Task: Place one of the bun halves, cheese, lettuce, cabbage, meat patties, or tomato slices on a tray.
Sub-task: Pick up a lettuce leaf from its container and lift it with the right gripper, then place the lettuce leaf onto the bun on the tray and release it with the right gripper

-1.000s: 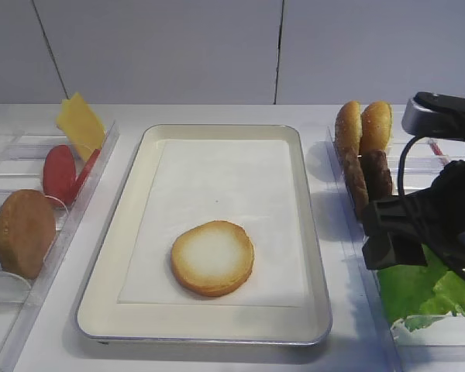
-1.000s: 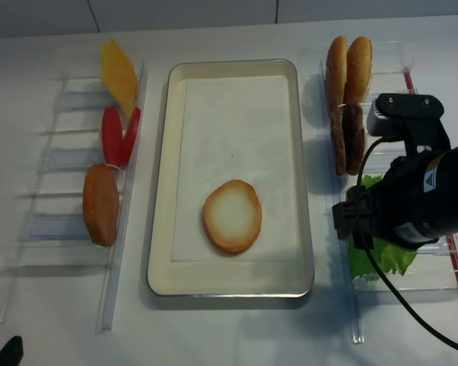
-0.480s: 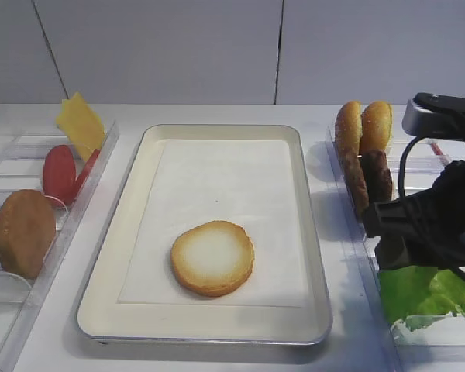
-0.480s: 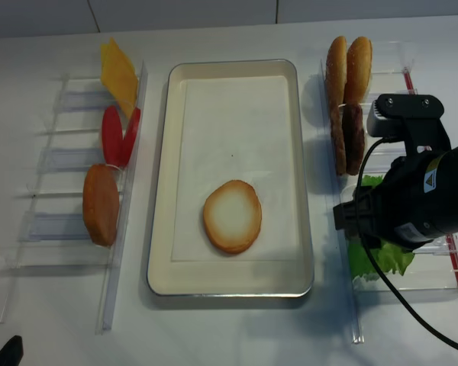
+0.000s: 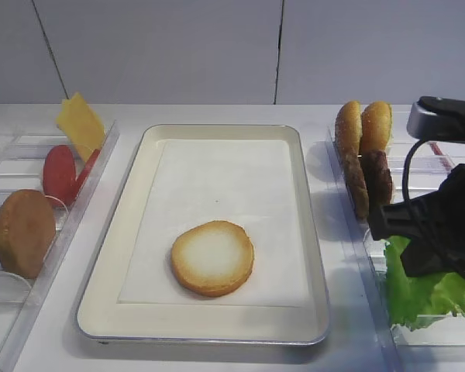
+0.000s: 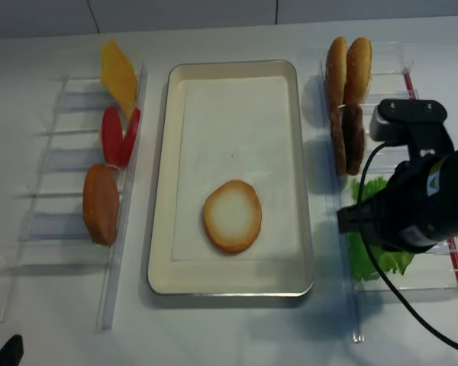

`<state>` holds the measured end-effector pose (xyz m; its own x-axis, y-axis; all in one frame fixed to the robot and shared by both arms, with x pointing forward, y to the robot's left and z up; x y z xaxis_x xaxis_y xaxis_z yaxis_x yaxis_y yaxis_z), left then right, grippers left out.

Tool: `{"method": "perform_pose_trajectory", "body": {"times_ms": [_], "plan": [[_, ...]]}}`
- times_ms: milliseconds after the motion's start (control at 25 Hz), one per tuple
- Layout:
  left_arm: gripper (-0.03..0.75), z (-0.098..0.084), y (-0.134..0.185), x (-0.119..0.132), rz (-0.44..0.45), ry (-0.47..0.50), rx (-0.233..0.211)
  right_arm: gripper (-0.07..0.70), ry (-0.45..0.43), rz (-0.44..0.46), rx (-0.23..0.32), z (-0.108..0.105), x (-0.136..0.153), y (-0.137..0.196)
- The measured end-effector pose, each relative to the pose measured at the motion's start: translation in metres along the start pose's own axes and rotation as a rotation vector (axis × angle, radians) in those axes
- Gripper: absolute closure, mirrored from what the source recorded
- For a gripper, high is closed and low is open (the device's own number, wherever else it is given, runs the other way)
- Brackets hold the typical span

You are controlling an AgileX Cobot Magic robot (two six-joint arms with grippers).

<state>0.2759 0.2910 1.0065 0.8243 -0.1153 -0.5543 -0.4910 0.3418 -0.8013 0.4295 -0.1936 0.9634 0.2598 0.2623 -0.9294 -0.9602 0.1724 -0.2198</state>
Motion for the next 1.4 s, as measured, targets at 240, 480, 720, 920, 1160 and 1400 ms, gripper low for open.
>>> {"method": "perform_pose_trajectory", "body": {"times_ms": [240, 480, 720, 920, 1160, 1400], "plan": [[0.435, 0.0, 0.0, 0.0, 0.0, 0.0, 0.0, 0.593, -0.089, -0.019, -0.014, 0.021, -0.037, -0.005], [0.435, 0.0, 0.0, 0.0, 0.0, 0.0, 0.0, 0.594, -0.292, 0.038, -0.065, 0.054, -0.055, 0.002], [0.435, 0.0, 0.0, 0.0, 0.0, 0.0, 0.0, 0.594, -0.472, 0.087, -0.054, 0.086, -0.044, -0.006], [0.435, 0.0, 0.0, 0.0, 0.0, 0.0, 0.0, 0.594, -0.586, 0.102, -0.066, 0.119, -0.024, -0.009], [0.435, 0.0, 0.0, 0.0, 0.0, 0.0, 0.0, 0.594, -0.629, 0.153, -0.061, 0.146, 0.013, -0.023], [0.435, 0.0, 0.0, 0.0, 0.0, 0.0, 0.0, 0.595, -0.62, 0.184, -0.049, 0.159, 0.037, -0.04]]}}
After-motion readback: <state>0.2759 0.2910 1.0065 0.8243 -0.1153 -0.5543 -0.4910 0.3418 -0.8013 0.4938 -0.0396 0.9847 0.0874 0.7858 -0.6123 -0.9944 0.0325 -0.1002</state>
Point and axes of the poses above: a point on each arm's last joint axis where the gripper is mounted, x pointing out along that axis toward the gripper, z along the wrist's bending axis when the last joint is at zero, y = z × x, the point moved 6 cm from there along x, pointing out along that axis toward the gripper, and after that the axes turned 14 degrees about x, right-handed, at the moved point
